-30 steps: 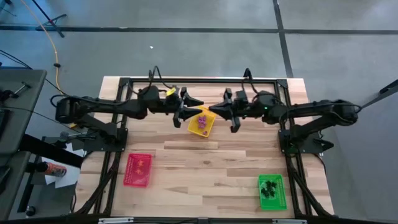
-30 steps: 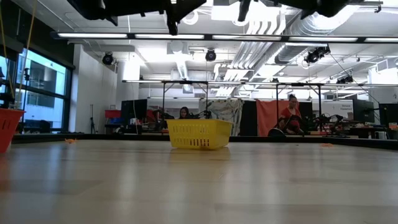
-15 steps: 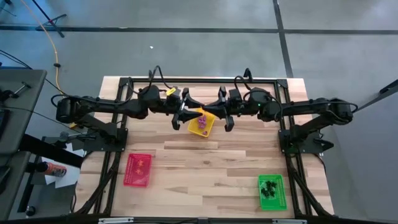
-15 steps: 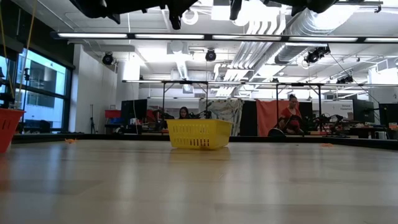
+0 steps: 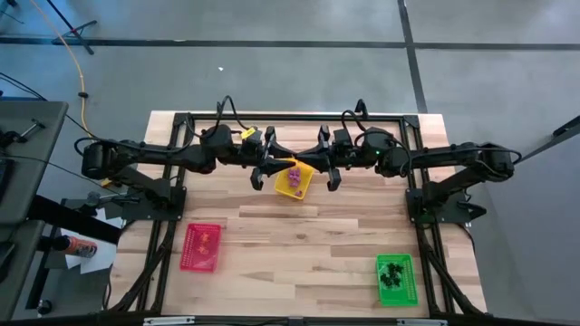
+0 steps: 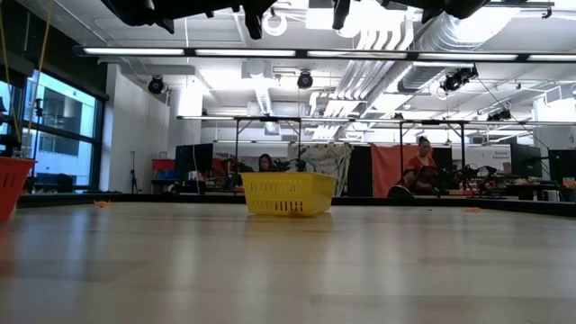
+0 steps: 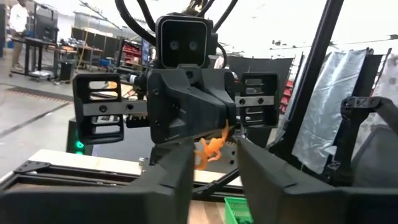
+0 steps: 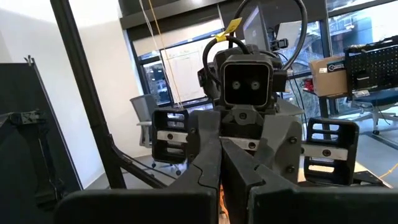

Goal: Sort Halloween decoration
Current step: Put the right orange spider toy into the red bin

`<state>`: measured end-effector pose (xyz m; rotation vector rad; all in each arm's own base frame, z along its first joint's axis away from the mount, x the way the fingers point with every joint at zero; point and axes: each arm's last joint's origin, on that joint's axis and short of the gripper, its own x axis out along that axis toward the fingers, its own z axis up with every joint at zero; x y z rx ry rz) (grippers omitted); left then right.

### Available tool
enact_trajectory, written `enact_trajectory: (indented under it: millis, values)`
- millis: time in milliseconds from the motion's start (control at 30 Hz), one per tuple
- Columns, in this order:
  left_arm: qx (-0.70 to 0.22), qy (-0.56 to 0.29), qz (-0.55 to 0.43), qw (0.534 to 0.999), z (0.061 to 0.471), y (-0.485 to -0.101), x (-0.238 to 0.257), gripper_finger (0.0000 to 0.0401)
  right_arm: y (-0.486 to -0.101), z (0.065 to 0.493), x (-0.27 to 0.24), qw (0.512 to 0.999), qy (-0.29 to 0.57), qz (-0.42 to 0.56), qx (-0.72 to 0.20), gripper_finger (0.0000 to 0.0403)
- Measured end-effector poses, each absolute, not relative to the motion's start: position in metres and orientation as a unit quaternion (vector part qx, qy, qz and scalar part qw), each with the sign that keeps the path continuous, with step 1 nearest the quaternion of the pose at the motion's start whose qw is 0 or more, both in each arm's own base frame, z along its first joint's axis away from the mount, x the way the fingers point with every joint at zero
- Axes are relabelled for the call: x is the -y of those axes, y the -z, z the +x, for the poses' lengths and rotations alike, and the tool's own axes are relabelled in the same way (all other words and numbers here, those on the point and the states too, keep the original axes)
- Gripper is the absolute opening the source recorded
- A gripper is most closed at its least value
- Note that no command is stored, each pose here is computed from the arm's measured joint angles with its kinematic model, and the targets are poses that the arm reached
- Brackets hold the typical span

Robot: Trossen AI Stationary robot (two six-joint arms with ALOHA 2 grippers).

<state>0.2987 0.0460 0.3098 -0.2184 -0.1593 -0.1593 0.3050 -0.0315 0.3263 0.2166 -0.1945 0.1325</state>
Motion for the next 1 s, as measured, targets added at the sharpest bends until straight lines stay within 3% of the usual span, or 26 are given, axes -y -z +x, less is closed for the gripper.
enact_trajectory:
  millis: [200, 467, 733, 1000]
  values:
    - [0.08, 0.073, -0.102, 0.989, 0.298, -0.31, -0.049, 0.0015, -0.326, 0.305, 0.032, 0.987, -0.063, 0.109, 0.097, 0.0]
    - [0.034, 0.055, -0.116, 0.991, 0.289, -0.308, -0.062, 0.0003, -0.325, 0.301, 0.042, 0.982, -0.041, 0.166, 0.075, 0.0011]
    - [-0.107, 0.0, -0.129, 0.986, 0.234, -0.316, -0.065, 0.0001, -0.342, 0.265, 0.055, 0.985, 0.026, 0.166, 0.031, 0.0129]
    - [-0.262, -0.016, -0.205, 0.943, 0.173, -0.312, -0.012, 0.0001, -0.332, 0.247, 0.054, 0.981, 0.073, 0.166, -0.069, 0.0231]
